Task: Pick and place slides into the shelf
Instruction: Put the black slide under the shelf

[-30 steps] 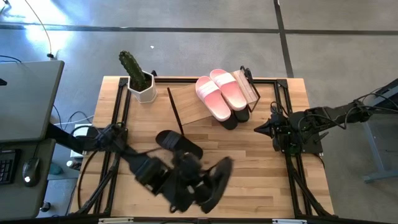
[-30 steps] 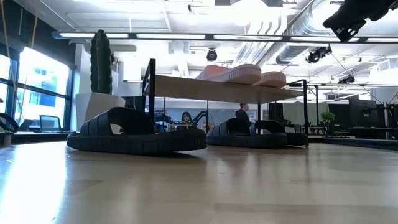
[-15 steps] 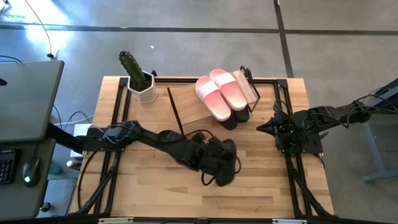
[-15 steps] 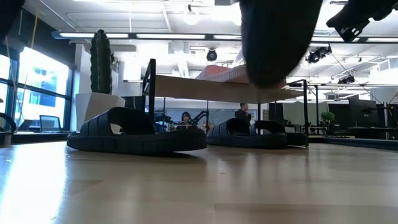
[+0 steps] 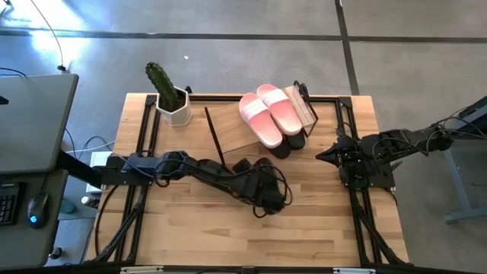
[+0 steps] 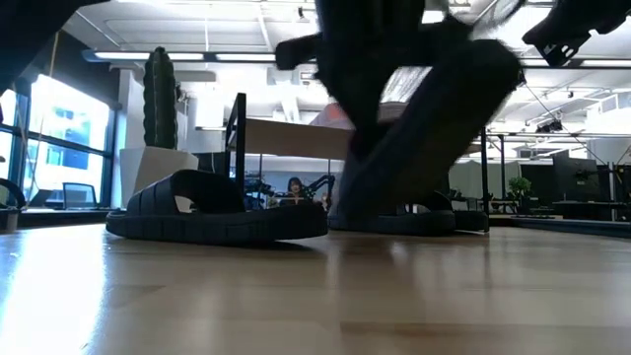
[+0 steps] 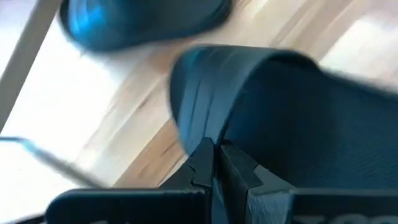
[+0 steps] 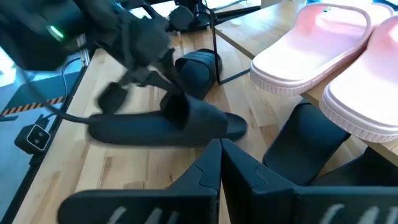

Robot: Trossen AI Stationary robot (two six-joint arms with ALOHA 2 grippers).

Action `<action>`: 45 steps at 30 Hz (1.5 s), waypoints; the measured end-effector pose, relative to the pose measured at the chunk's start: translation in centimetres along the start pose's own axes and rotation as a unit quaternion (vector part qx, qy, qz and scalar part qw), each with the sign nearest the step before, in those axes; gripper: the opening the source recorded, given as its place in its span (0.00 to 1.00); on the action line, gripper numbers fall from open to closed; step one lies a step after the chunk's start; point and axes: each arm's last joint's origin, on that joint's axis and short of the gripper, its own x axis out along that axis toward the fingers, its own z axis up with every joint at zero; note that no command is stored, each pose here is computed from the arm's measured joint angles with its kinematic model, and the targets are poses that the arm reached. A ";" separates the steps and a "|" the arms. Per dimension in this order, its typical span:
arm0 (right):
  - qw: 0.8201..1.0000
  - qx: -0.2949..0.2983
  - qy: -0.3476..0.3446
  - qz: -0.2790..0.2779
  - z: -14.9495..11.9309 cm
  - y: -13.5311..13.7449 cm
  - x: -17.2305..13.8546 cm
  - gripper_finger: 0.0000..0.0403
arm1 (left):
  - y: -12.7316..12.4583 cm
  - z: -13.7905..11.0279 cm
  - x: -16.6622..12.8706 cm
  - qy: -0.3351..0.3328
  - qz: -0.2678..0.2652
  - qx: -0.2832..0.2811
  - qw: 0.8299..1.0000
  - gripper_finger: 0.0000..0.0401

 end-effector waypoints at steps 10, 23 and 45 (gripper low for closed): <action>1.000 -0.002 0.005 -0.001 -0.1 0.0 0.0 0.00 | 1.1 -0.4 2.9 0.058 0.073 0.014 0.996 0.00; 1.000 -0.001 0.005 0.000 -0.1 0.0 0.0 0.00 | 1.5 -0.9 5.5 0.064 0.119 0.057 0.989 0.00; 1.000 0.003 0.008 -0.001 -0.2 -0.1 0.0 0.00 | 1.7 -2.2 7.1 0.096 0.140 0.073 0.983 0.01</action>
